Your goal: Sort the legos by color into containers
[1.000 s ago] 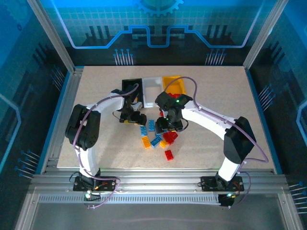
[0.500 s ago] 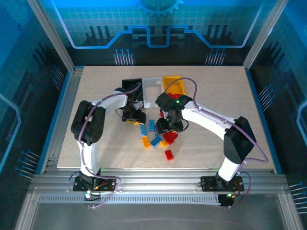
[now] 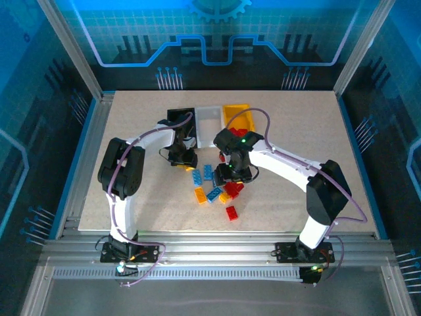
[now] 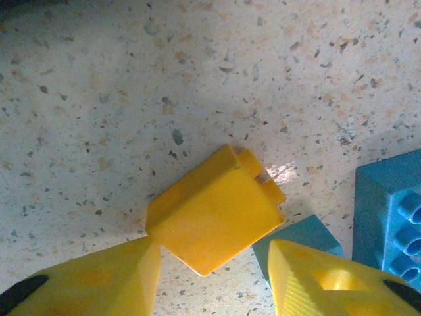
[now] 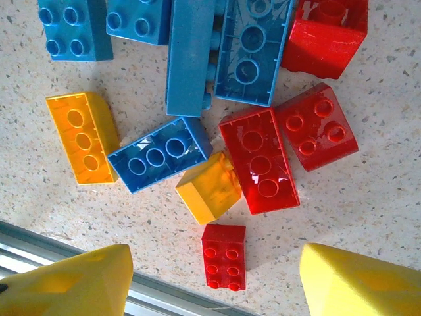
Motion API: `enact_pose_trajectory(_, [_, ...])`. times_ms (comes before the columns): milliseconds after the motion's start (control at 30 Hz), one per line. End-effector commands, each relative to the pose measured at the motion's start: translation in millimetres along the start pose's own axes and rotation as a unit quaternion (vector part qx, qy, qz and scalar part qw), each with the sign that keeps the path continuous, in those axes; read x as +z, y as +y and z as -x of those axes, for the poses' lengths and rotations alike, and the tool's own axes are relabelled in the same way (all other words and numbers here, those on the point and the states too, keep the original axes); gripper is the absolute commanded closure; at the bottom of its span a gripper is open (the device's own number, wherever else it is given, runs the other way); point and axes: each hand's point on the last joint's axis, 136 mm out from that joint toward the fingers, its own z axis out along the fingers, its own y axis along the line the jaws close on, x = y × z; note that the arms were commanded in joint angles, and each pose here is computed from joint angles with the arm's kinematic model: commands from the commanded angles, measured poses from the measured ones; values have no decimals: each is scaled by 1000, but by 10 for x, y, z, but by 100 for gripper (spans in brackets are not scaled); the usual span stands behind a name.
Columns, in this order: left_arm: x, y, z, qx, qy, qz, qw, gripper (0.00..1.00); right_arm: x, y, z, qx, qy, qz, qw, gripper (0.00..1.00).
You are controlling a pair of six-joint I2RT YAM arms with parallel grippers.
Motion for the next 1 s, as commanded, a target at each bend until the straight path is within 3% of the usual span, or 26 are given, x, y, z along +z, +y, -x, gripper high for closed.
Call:
enact_pose_trajectory(0, [3,44,-5,-9,8,3,1000,53,-45,-12,-49,3,1,7,1000,31])
enact_pose_trajectory(367, [-321,-1,59,-8,-20,-10,1000,53,-60,-10,-73,5,-3,8,1000,31])
enact_pose_trajectory(400, [-338,8,61,-9,-21,-8,1000,50,-57,-12,-76,5,-3,8,1000,31])
enact_pose_trajectory(500, [-319,12,48,-15,-18,-6,1000,29,-55,-12,-84,5,-4,7,1000,31])
enact_pose_trajectory(600, [-278,-24,47,-30,-14,-13,999,20,-50,-14,-92,6,-4,8,1000,31])
enact_pose_trajectory(967, [-177,-73,56,-92,1,23,996,20,47,-56,-91,0,-2,20,1000,30])
